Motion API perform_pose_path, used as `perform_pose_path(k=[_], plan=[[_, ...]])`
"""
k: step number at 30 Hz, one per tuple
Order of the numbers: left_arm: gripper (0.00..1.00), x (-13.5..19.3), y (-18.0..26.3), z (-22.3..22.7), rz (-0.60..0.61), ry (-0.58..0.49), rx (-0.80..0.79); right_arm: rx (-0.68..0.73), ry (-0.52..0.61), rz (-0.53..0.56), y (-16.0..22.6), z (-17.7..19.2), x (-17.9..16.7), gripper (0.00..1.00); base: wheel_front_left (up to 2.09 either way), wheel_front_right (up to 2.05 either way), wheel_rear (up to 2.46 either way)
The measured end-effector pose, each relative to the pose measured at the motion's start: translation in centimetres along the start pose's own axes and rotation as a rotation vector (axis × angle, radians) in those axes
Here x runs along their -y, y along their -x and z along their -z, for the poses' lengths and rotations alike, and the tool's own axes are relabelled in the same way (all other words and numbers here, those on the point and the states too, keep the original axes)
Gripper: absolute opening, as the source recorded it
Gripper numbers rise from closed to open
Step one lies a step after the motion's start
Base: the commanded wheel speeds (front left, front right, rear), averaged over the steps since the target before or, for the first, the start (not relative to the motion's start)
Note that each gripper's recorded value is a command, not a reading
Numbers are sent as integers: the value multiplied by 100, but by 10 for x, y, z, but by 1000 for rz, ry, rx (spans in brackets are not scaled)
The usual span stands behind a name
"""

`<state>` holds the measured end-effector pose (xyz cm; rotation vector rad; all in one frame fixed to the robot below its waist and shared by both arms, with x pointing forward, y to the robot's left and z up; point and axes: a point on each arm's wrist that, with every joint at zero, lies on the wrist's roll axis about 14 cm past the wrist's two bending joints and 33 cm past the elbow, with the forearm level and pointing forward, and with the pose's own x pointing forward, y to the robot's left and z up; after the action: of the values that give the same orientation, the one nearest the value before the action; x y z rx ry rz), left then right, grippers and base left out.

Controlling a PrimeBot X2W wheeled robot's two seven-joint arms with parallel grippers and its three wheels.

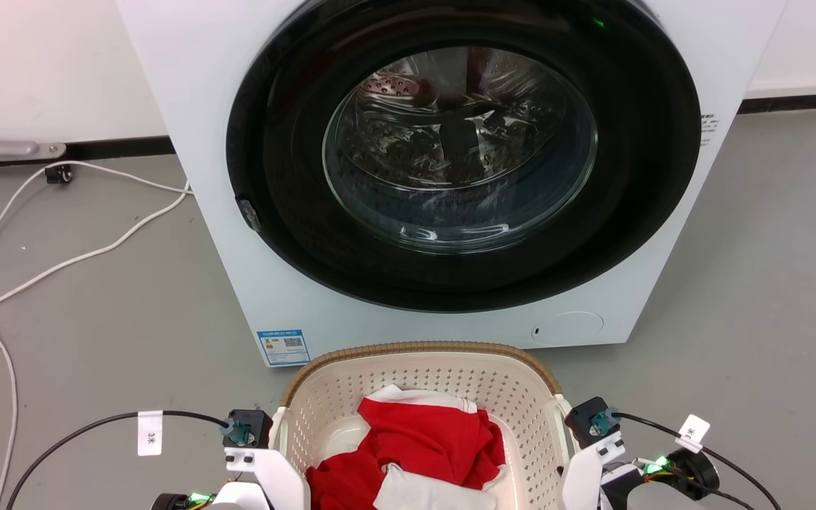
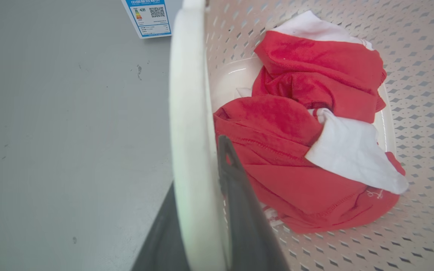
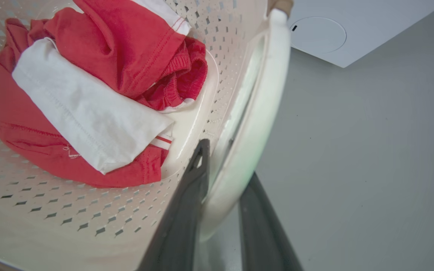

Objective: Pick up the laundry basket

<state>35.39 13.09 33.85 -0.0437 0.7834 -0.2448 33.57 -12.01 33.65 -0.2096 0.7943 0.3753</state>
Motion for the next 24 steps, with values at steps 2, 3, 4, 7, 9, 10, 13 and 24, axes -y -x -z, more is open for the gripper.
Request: perform_pose_path(k=[2, 3, 4, 7, 9, 10, 13, 24], plan=[[0, 1, 1, 0, 1, 2, 3, 1, 4, 0, 1, 0, 0, 0, 0, 0, 0], [0, 1, 1, 0, 1, 1, 3, 0, 3, 0, 1, 0, 0, 0, 0, 0, 0], [0, 1, 2, 0, 2, 3, 3, 1, 3, 1, 2, 0, 0, 0, 0, 0, 0], [0, 2, 2, 1, 3, 3, 2, 0, 3, 1, 3, 0, -1, 0, 0, 0, 0], [0, 2, 3, 1, 3, 4, 2, -2, 2, -1, 3, 1, -1, 0, 0, 0, 0], [0, 2, 3, 1, 3, 6, 2, -3, 4, -1, 3, 1, -1, 0, 0, 0, 0], [0, 2, 3, 1, 4, 7, 2, -5, 6, -2, 3, 1, -1, 0, 0, 0, 0], [0, 2, 2, 5, 6, 14, -5, -19, 5, -7, 2, 5, -2, 0, 0, 0, 0]])
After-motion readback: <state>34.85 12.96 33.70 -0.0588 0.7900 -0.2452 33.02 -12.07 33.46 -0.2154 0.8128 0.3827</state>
